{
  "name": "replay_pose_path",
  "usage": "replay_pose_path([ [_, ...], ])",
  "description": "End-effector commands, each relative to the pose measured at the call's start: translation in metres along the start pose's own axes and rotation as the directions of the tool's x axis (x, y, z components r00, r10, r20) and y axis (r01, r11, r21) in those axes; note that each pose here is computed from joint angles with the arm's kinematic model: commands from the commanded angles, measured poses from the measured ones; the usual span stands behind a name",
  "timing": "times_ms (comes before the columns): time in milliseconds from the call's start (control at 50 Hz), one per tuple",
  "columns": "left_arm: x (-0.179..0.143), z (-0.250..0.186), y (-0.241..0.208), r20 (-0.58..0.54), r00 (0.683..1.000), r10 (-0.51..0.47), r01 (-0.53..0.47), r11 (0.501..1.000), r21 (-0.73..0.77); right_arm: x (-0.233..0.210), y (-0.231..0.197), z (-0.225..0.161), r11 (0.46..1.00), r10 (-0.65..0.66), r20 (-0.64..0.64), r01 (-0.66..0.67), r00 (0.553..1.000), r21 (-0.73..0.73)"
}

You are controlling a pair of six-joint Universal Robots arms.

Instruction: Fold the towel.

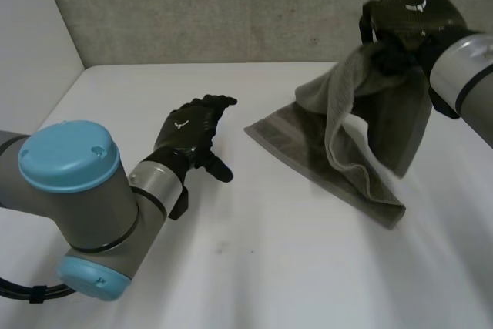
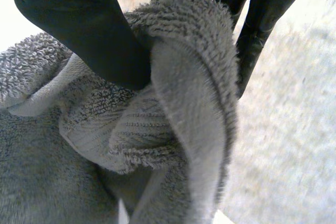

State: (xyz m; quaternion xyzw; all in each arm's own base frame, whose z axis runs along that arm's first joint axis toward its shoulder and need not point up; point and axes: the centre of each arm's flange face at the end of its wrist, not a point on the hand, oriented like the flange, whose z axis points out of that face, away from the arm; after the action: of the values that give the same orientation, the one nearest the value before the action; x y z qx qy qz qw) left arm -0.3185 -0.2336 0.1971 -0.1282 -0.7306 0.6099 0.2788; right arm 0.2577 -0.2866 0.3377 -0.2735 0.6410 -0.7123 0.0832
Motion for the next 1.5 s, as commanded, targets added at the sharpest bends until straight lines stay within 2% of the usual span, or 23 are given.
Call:
replay_pose_path([
  [20,0.018,-0.006,-0.004,-0.009,0.973,-0.232,0.230,0.970,-0.078,-0.030,-0.057,-0.022,0.984,-0.002,-0.036,0.008,0.999,0.176],
  [60,0.022,-0.007,-0.008,0.001,0.953,-0.303,0.302,0.949,-0.095,-0.037,-0.066,-0.028,0.980,0.004,-0.030,0.002,1.000,0.200],
  [180,0.029,-0.007,-0.014,-0.009,0.918,-0.397,0.395,0.915,-0.085,-0.067,-0.086,-0.047,0.969,0.010,0.020,-0.015,1.000,0.248],
  [220,0.035,-0.009,-0.016,-0.009,0.893,-0.451,0.448,0.890,-0.079,-0.072,-0.088,-0.050,0.967,0.011,0.031,-0.019,0.999,0.252],
  [340,0.038,-0.013,-0.015,0.004,0.866,-0.500,0.499,0.864,-0.070,-0.082,-0.090,-0.057,0.968,0.019,0.044,-0.029,0.999,0.250],
  [500,0.053,-0.031,0.005,0.015,0.814,-0.581,0.577,0.804,-0.146,-0.084,-0.091,-0.055,0.964,0.023,0.035,-0.031,0.999,0.265],
  [620,0.055,-0.034,0.007,0.010,0.809,-0.587,0.582,0.799,-0.153,-0.085,-0.090,-0.055,0.961,0.027,0.034,-0.036,0.999,0.275],
  [820,0.055,-0.008,0.026,-0.007,0.813,-0.582,0.577,0.808,-0.122,-0.083,-0.093,-0.059,0.956,0.037,0.031,-0.045,0.999,0.289],
  [980,0.062,-0.008,0.062,0.021,0.825,-0.565,0.557,0.805,-0.202,-0.076,-0.101,-0.060,0.944,0.043,0.006,-0.043,0.999,0.327],
  [1160,0.061,-0.007,0.074,0.030,0.829,-0.558,0.550,0.807,-0.216,-0.076,-0.102,-0.063,0.943,0.043,0.008,-0.043,0.999,0.331],
  [1500,0.066,-0.048,0.102,0.077,0.851,-0.520,0.515,0.794,-0.322,-0.071,-0.103,-0.060,0.936,0.040,-0.012,-0.034,0.999,0.350],
])
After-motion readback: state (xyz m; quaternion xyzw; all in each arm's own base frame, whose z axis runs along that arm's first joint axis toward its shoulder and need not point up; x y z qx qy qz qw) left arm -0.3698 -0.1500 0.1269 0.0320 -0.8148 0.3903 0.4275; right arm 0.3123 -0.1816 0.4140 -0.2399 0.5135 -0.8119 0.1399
